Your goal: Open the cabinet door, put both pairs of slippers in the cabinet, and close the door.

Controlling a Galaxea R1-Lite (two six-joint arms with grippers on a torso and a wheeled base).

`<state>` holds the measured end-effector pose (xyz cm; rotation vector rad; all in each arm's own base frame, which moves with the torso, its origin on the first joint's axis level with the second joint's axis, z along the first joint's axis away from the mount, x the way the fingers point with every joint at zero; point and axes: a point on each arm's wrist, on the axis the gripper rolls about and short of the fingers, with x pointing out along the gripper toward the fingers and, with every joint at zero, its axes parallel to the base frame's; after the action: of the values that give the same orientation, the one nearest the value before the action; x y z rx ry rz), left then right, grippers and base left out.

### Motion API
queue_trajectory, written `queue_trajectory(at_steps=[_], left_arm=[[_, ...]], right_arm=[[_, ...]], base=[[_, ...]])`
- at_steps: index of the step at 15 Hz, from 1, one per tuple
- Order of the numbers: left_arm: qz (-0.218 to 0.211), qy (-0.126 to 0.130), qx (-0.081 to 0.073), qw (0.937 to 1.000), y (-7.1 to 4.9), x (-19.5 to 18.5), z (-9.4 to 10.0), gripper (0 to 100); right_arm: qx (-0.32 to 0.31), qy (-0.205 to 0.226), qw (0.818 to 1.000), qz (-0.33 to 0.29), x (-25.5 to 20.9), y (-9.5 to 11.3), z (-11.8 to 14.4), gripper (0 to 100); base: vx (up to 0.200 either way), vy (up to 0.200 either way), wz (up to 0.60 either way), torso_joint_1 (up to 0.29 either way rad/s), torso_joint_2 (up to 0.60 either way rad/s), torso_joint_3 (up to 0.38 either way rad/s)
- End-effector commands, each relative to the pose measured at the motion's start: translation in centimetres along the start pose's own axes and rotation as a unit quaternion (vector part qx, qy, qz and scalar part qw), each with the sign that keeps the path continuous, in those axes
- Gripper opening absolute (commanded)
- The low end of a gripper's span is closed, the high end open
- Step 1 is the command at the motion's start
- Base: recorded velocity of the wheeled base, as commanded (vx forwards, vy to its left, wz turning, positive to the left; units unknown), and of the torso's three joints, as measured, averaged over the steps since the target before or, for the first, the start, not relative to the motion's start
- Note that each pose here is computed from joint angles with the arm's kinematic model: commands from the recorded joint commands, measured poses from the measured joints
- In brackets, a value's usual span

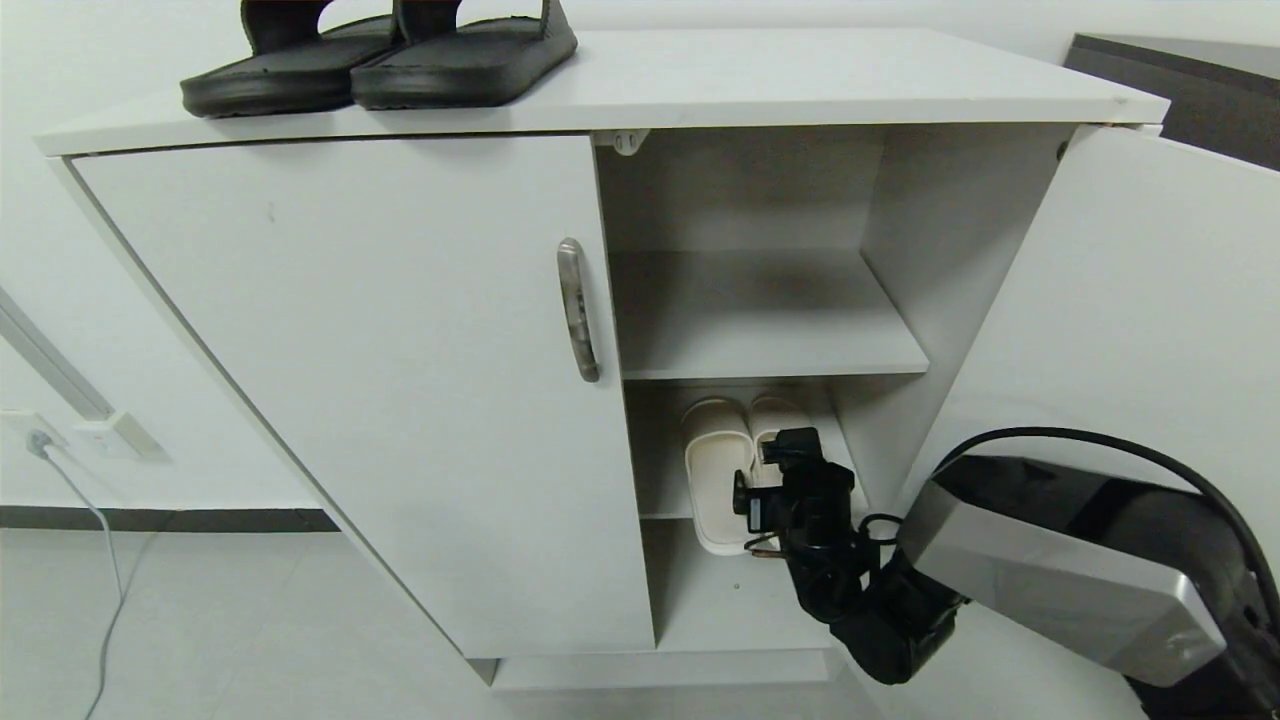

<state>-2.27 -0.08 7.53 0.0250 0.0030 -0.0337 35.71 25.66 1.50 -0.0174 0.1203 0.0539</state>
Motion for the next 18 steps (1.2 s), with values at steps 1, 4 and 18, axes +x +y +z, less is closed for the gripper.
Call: queue_trajectory(at_steps=[1, 4, 18], left_arm=[[0.0, 0.0, 0.0, 1.0, 0.0, 0.0, 0.0, 0], [0.0, 0.0, 0.0, 1.0, 0.0, 0.0, 0.0, 0], [0.001, 0.0, -0.003, 1.0, 0.0, 0.0, 0.0, 0]], right_arm=[[0.005, -0.01, 1.0, 0.007, -3.9, -1.0, 2.2, 100], [-0.004, -0.003, 1.0, 0.021, -7.4, -1.2, 2.7, 100], [-0.01, -0.002, 0.999, 0.036, -8.2, -0.4, 2.2, 100]], base=[[0.0, 0.0, 0.0, 0.0, 0.0, 0.0], [0.0, 0.0, 0.0, 0.0, 0.0, 0.0], [-0.1, 0.0, 0.0, 0.001, 0.0, 0.001]])
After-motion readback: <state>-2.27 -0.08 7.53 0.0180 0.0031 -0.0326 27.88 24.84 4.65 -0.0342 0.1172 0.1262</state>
